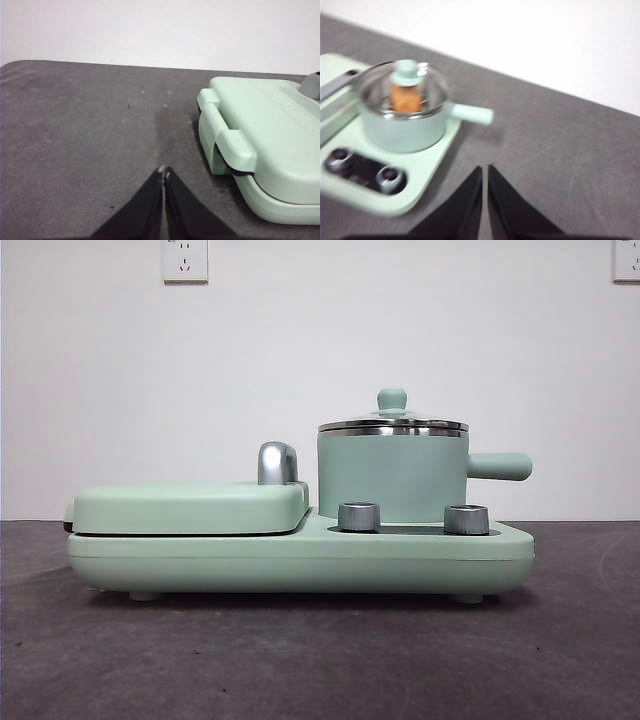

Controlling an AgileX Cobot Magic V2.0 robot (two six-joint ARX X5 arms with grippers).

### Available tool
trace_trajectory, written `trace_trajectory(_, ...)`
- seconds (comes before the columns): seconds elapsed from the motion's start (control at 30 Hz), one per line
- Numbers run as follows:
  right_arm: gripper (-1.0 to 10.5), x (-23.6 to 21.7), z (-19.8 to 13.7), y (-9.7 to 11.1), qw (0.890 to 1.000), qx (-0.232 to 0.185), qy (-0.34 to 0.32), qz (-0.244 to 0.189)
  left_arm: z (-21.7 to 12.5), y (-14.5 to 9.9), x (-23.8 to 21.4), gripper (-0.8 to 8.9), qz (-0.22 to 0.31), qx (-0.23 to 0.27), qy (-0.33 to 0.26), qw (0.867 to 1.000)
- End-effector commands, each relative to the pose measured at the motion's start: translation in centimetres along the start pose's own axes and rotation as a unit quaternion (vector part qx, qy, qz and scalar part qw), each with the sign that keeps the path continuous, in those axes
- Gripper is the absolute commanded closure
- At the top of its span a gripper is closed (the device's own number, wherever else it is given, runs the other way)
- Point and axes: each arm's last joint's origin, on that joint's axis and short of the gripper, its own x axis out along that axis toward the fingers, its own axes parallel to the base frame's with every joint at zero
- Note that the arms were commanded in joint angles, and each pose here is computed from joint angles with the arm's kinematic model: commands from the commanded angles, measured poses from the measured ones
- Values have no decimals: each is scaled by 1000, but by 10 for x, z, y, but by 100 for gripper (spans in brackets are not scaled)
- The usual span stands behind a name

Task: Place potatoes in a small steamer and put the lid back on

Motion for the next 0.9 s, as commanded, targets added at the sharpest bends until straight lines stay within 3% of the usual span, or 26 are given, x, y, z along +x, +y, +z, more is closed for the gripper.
trace_trajectory(0.03, 932, 12, -32, 0, 999, 6, -35, -14, -5, 1, 2, 807, 2, 5, 4, 1000)
trace_trajectory(0.37, 932, 51, -137, 0, 993, 33, -56, -96, -5, 1, 2, 807, 2, 5, 4, 1000)
trace_trajectory(0.67, 932, 65, -171, 2, 993, 59, -47, -94, -5, 1, 2, 807, 2, 4, 4, 1000)
trace_trajectory(0.9, 932, 65, -172, 3, 993, 58, -44, -89, -5, 1, 2, 807, 2, 5, 4, 1000)
